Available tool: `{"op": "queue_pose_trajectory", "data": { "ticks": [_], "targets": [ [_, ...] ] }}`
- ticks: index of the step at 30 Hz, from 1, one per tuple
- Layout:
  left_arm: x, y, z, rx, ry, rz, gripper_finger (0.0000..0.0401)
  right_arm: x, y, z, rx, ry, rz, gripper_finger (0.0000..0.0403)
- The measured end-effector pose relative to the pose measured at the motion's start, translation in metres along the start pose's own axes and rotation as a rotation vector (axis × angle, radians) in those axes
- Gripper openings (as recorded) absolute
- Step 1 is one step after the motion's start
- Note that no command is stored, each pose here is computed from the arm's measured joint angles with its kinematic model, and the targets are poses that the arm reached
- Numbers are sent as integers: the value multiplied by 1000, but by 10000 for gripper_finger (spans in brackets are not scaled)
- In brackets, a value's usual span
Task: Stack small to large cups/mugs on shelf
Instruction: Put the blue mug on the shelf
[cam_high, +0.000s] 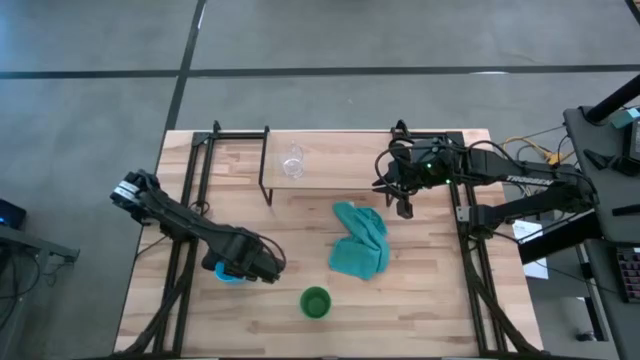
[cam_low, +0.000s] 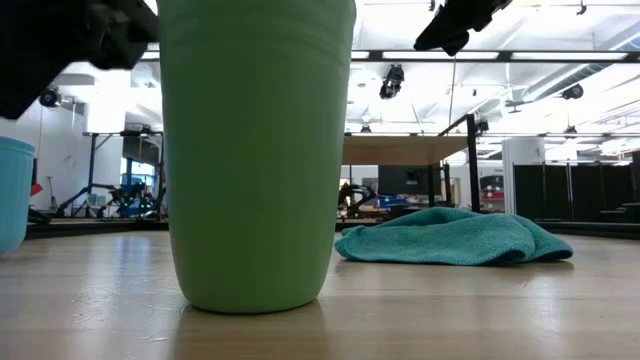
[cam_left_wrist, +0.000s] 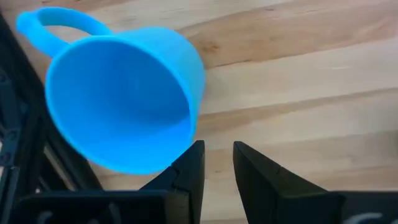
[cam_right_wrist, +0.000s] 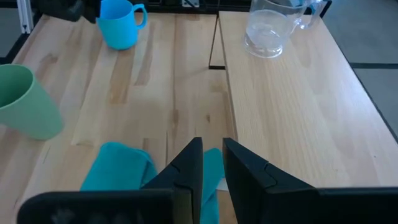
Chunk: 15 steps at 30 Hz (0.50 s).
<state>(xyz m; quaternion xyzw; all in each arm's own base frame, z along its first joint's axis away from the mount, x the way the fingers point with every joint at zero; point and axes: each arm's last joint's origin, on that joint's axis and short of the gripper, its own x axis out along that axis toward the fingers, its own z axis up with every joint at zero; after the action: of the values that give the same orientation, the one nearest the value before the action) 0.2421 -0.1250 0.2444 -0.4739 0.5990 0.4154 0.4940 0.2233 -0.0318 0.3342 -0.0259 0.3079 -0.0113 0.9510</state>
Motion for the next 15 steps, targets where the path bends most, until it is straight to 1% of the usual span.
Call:
{"op": "queue_pose_trajectory", "data": {
  "ticks": [5,15],
  "targets": [
    [7,4,3,-6,-18,25,70,0,0,0,0,0,0,57],
    [-7,10,2,3,-17,-33,70,0,0,0,0,-2,-1,57]
  ]
}}
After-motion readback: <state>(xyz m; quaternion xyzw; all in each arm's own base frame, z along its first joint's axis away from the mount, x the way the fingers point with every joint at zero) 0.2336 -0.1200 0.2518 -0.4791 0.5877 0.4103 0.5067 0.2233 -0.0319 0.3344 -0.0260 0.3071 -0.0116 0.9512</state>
